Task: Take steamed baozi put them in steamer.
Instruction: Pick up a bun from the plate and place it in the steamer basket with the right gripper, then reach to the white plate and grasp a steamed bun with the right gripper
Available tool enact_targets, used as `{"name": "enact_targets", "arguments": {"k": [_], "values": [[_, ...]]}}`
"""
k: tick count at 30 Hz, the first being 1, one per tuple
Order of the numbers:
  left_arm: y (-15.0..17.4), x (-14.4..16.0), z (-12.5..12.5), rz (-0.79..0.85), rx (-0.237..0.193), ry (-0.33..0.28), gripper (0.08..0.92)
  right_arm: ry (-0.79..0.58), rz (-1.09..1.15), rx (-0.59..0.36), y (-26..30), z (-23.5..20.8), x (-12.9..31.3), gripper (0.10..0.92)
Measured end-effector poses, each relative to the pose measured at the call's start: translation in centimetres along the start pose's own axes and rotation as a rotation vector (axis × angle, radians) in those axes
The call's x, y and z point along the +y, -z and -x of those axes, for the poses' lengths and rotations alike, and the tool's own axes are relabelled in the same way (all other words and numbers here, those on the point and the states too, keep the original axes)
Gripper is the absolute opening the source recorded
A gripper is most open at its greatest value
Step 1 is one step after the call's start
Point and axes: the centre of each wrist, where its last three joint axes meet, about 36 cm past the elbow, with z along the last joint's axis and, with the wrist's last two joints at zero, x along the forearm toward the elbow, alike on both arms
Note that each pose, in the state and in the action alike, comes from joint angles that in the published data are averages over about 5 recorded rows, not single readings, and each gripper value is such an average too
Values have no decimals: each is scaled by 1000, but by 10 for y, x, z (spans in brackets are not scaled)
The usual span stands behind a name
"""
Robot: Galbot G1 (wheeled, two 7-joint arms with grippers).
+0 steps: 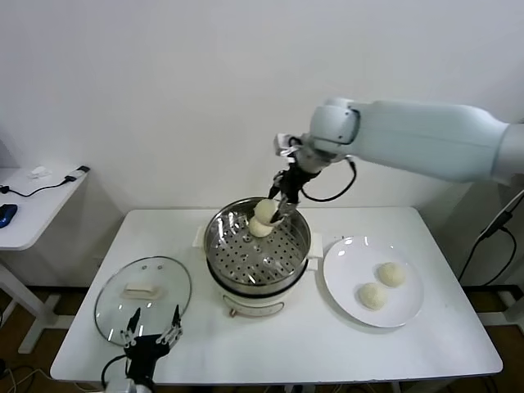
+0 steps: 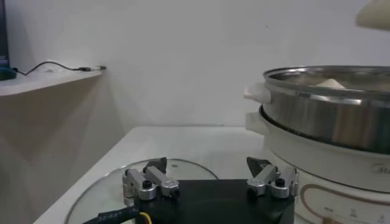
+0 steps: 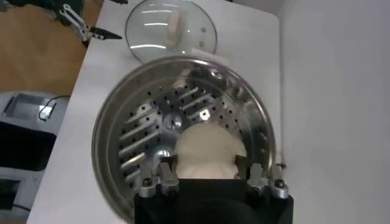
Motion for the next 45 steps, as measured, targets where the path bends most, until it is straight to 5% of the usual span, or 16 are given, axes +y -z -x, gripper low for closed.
{"name": "enact_targets", "arguments": {"k": [15,28,33,45], "values": [[-4,-1,3,0,7,-9,823,20,4,36,35,94,0,653],[-3,-4,-1,-5,8,-8,823,-6,17,27,39,132,3,698],[-2,-5,-4,-5,7,-5,823,-3,-13,13,38,124,2,807],[2,-5,-10,2,4,-3,823,3,-104,-30,-15,0,-25,823]]}}
